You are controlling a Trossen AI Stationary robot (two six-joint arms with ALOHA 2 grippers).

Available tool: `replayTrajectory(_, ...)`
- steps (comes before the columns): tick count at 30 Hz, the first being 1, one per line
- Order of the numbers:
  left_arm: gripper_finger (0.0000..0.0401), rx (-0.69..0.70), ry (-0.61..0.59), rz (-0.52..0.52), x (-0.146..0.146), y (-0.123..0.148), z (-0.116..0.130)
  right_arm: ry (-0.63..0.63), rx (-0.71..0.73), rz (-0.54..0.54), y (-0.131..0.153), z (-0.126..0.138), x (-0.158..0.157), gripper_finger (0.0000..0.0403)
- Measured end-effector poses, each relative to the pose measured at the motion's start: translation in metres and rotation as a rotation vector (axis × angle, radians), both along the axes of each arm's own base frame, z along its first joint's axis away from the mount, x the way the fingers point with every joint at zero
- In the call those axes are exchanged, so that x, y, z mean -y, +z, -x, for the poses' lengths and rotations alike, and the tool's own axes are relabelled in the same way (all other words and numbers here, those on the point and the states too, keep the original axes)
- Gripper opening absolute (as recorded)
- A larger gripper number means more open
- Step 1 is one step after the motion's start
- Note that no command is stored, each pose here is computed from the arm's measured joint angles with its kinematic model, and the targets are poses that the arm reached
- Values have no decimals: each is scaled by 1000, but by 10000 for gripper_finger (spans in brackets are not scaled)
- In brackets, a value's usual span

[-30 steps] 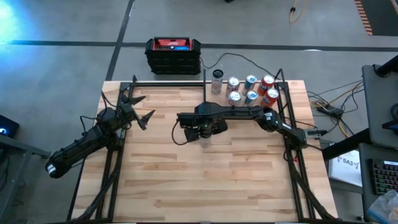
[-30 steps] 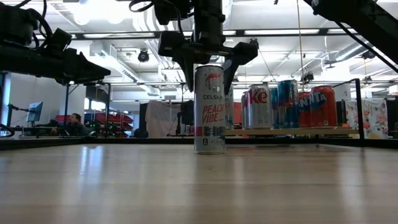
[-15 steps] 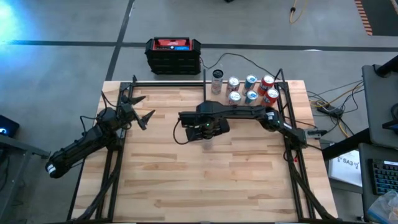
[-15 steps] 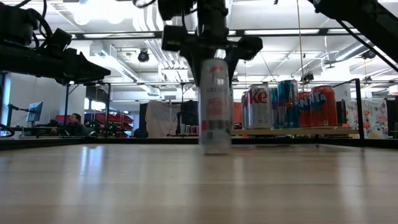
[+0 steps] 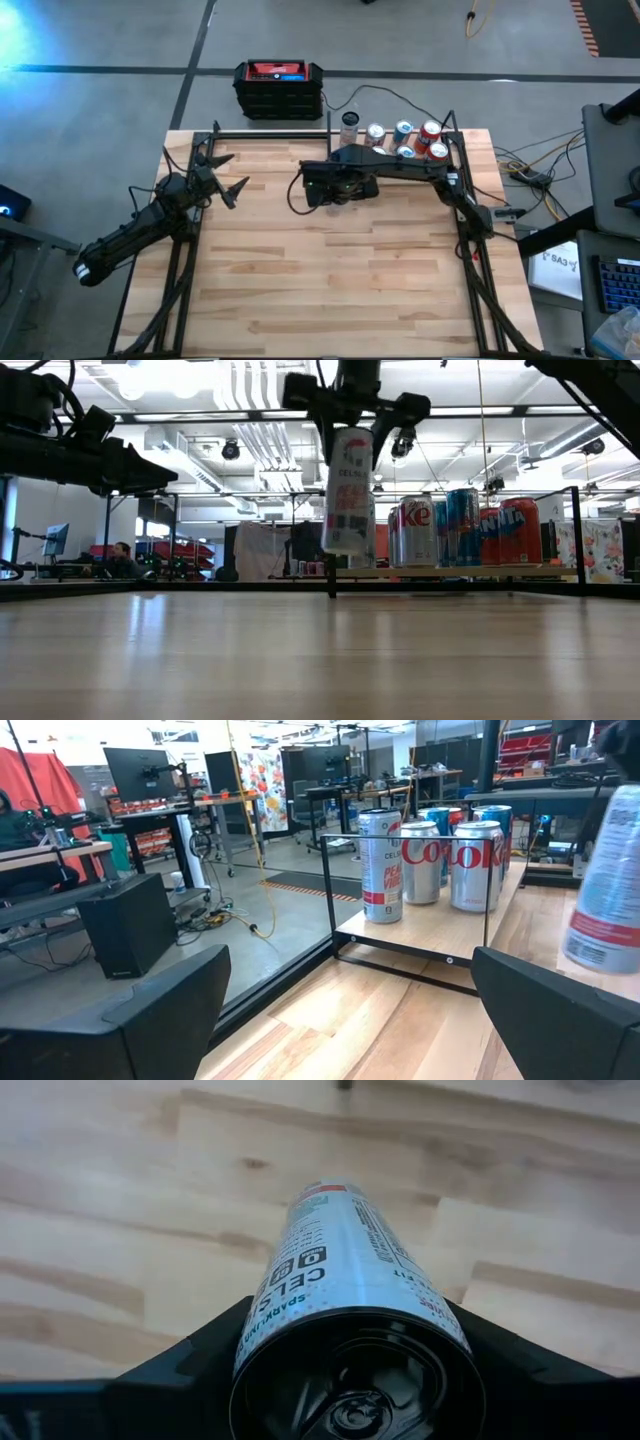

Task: Place canned beverage on shelf
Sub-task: Put the white pink soda can on the shelf aligned with the other white pink soda can

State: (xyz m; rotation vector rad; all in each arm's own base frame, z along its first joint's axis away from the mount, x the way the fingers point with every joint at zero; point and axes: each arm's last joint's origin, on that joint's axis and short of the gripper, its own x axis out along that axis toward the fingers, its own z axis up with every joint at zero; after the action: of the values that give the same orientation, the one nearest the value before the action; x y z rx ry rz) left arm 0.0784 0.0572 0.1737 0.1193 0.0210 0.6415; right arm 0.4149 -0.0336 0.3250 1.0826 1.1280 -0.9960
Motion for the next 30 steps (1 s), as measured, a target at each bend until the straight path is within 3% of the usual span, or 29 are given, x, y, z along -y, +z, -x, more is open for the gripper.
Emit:
replayTrajectory(6,398,0,0,0,0,0,0,-39,-58,-7,-3,19,17,240)
replayTrajectory(14,398,0,0,0,0,0,0,-107,-40,26,13,45,41,242)
replayTrajectory(21,398,0,0,0,0,0,0,-124,-73,27,-1,39,66,272)
replayTrajectory(30,398,0,0,0,0,0,0,-180,-49,-25,-11,38,95,248)
